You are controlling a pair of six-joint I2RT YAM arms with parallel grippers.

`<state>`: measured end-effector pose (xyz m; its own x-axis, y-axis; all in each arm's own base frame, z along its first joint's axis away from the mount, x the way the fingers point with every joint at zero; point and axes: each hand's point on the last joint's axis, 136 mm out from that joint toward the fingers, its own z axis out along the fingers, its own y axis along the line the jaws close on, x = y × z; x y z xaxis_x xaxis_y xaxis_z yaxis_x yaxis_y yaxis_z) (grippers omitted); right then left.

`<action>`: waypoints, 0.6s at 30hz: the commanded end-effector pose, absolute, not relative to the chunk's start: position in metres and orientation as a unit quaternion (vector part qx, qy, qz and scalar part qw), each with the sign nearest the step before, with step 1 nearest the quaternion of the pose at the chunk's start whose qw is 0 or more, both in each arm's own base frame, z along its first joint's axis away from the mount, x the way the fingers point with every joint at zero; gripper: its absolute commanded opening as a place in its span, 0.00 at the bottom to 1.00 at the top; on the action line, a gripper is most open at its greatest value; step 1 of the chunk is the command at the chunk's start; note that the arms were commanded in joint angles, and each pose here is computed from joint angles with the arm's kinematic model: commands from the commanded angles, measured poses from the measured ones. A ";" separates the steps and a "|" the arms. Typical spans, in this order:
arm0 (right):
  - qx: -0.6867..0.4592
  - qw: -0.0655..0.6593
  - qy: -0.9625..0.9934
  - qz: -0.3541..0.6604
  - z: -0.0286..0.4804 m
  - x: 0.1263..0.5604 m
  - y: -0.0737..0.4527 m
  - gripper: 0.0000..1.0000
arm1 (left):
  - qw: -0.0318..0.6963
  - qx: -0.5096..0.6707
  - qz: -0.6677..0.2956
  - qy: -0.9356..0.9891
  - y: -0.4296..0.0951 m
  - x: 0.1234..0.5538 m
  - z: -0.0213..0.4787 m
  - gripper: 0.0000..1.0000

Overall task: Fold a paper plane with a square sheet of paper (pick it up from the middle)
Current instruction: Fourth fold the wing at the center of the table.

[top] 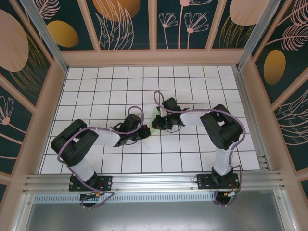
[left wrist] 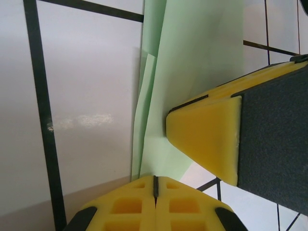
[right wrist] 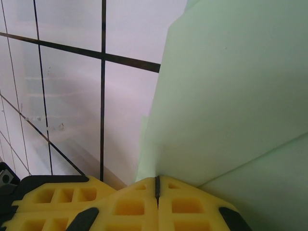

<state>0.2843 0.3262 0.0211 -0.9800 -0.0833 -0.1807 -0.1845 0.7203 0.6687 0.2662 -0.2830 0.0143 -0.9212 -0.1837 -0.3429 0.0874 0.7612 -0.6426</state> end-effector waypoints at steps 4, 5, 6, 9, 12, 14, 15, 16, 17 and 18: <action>-0.083 0.074 0.925 0.362 0.021 0.290 0.335 0.05 | 0.166 -0.038 -0.285 0.943 -0.261 0.253 -0.020 0.00; -0.079 0.075 0.930 0.350 0.016 0.293 0.332 0.05 | 0.165 -0.038 -0.283 0.944 -0.261 0.252 -0.020 0.00; -0.073 0.076 0.935 0.338 0.012 0.296 0.328 0.05 | 0.164 -0.039 -0.281 0.945 -0.259 0.251 -0.021 0.00; -0.054 0.084 0.944 0.315 0.003 0.307 0.315 0.05 | 0.158 -0.043 -0.271 0.949 -0.253 0.246 -0.026 0.00; -0.037 0.088 0.946 0.309 -0.002 0.318 0.301 0.05 | 0.147 -0.046 -0.260 0.953 -0.247 0.240 -0.032 0.00; -0.030 0.092 0.947 0.307 -0.005 0.325 0.293 0.05 | 0.141 -0.047 -0.253 0.956 -0.243 0.235 -0.036 0.00; -0.025 0.094 0.947 0.306 -0.007 0.329 0.289 0.05 | 0.138 -0.048 -0.251 0.957 -0.241 0.233 -0.038 0.00; -0.025 0.095 0.946 0.308 -0.006 0.331 0.288 0.04 | 0.136 -0.049 -0.250 0.958 -0.240 0.232 -0.039 0.00; -0.028 0.095 0.946 0.309 -0.007 0.332 0.289 0.05 | 0.133 -0.049 -0.249 0.958 -0.240 0.230 -0.040 0.00; -0.018 0.100 0.946 0.309 -0.008 0.340 0.281 0.04 | 0.131 -0.048 -0.249 0.958 -0.239 0.230 -0.040 0.00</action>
